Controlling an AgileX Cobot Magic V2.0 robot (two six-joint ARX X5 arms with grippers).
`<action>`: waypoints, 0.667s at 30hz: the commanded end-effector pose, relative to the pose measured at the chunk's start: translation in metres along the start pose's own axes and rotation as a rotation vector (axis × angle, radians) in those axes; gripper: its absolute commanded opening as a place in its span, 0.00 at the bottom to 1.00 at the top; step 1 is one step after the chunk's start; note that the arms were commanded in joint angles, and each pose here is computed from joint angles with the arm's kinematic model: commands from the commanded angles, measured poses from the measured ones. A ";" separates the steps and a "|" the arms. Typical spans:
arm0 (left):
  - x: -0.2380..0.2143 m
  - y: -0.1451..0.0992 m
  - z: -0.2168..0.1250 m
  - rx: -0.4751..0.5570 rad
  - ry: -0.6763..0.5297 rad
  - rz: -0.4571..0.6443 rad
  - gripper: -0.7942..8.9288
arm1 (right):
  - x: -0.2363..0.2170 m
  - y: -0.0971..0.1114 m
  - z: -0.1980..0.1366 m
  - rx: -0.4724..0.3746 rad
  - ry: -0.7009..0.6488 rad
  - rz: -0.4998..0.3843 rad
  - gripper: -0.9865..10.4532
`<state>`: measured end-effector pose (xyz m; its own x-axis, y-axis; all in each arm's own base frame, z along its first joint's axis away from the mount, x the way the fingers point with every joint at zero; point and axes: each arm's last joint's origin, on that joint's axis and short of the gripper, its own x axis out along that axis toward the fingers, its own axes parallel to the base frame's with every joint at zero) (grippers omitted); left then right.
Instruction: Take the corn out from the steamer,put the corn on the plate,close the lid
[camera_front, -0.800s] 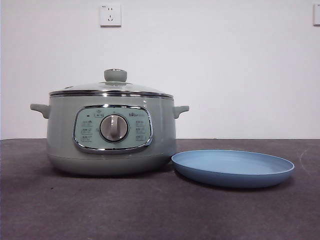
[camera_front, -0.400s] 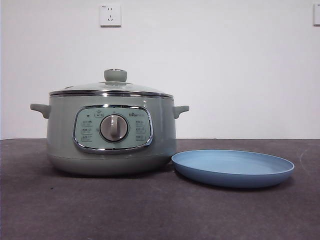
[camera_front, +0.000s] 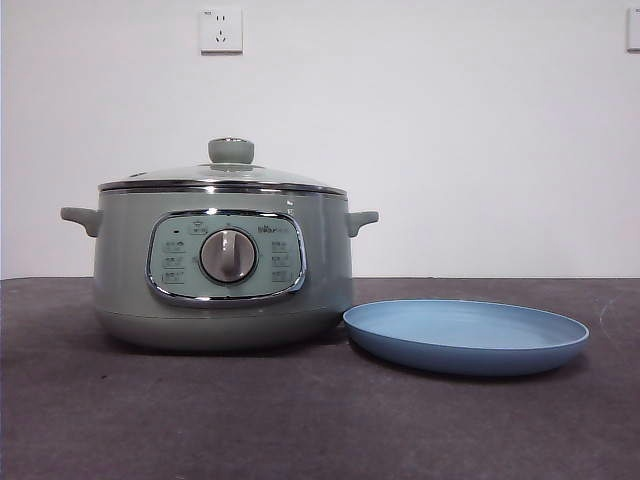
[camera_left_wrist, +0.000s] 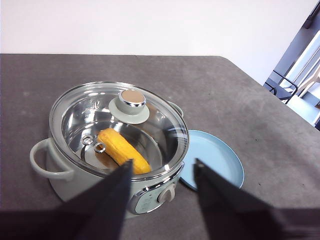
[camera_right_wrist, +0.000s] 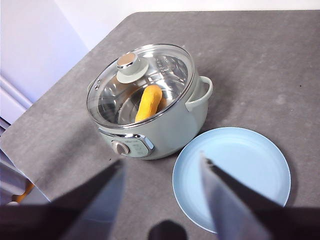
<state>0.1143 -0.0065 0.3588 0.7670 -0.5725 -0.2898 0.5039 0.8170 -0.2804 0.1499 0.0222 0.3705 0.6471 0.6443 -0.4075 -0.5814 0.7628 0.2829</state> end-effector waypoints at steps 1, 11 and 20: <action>-0.001 -0.001 0.001 0.017 -0.006 -0.005 0.76 | 0.000 0.001 0.001 -0.003 -0.006 0.000 0.72; 0.020 0.003 0.012 0.066 -0.018 -0.069 0.76 | 0.000 0.001 0.001 -0.003 -0.006 0.000 0.72; 0.076 0.018 0.033 0.153 -0.042 -0.036 0.76 | 0.000 0.001 0.001 0.003 -0.006 0.000 0.72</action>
<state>0.1904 -0.0312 0.3612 0.7578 -0.6021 -0.2516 0.5762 0.7983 -0.1750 0.1499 0.0222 0.3705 0.6476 0.6438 -0.4077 -0.5792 0.7635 0.2856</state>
